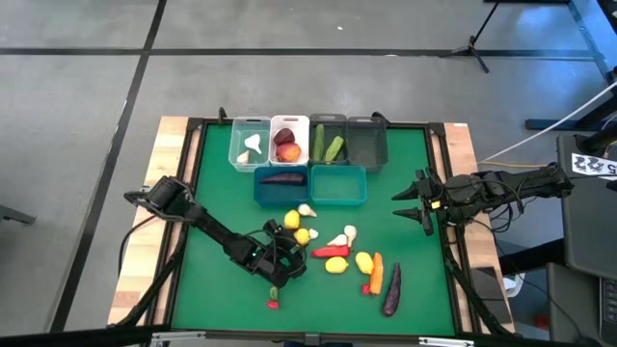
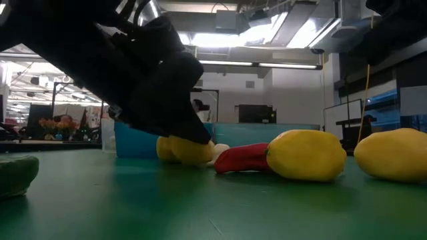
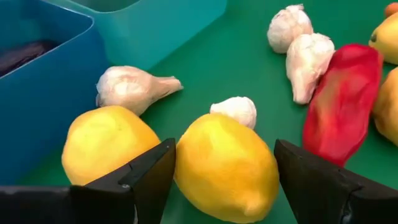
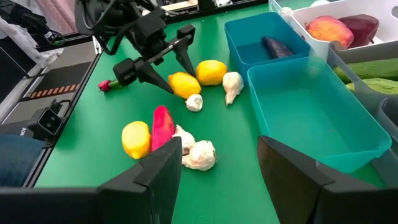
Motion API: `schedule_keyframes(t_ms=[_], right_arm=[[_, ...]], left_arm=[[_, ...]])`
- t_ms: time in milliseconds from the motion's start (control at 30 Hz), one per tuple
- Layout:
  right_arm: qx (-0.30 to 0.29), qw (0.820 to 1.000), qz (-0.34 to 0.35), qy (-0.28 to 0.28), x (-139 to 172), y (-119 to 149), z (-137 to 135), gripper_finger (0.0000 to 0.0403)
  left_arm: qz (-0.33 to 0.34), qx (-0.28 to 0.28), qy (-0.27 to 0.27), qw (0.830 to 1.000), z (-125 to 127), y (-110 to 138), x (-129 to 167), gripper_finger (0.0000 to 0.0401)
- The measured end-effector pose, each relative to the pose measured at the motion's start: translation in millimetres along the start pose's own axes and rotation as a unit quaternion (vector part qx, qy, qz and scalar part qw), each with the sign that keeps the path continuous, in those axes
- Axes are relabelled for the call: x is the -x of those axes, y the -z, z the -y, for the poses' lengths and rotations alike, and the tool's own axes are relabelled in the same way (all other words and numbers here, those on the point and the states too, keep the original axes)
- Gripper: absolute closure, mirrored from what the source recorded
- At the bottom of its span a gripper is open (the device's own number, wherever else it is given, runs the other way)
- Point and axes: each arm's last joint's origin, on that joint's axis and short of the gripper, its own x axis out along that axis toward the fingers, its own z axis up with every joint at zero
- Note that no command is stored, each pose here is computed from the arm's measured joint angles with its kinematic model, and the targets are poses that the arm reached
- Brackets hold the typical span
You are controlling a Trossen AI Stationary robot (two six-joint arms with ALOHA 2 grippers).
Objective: Sort produce into baskets
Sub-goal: Put the lemon into the right black bin
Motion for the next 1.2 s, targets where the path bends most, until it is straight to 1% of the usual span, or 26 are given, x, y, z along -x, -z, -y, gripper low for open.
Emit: schedule_keyframes(t_ms=[67, 267, 433, 600, 700, 833, 1033, 1200], right_arm=[[0.0, 1.0, 0.0, 0.0, 0, 0, 0, 0.0194], [0.0, 1.0, -0.001, 0.0, 0, 0, 0, 0.0194], [0.0, 1.0, -0.001, 0.0, 0, 0, 0, 0.0194], [0.0, 1.0, -0.003, 0.0, 0, 1, 0, 0.0194], [0.001, 1.0, -0.004, 0.0, 0, 1, 0, 0.0194], [0.001, 1.0, -0.004, 0.001, 0, 1, 0, 0.0194], [0.001, 1.0, -0.004, 0.0, 0, 1, 0, 0.0194], [0.001, 1.0, -0.004, 0.0, 0, 1, 0, 0.0194]], left_arm=[[-0.004, -0.006, -0.005, 1.0, -1, 1, 0, 0.0136], [-0.012, 0.003, -0.007, 1.0, -3, 3, 0, 0.0136], [-0.026, 0.024, 0.0, 0.999, -3, 4, 0, 0.014], [-0.031, 0.043, 0.004, 0.999, -3, 4, 0, 0.0177], [-0.031, 0.064, 0.006, 0.997, -2, 3, 0, 0.02], [-0.038, 0.084, 0.021, 0.996, 4, -2, 1, 0.021], [-0.024, 0.056, 0.044, 0.997, 16, -27, 9, 0.0207], [-0.011, 0.007, 0.034, 0.999, 12, -49, 6, 0.0206]])
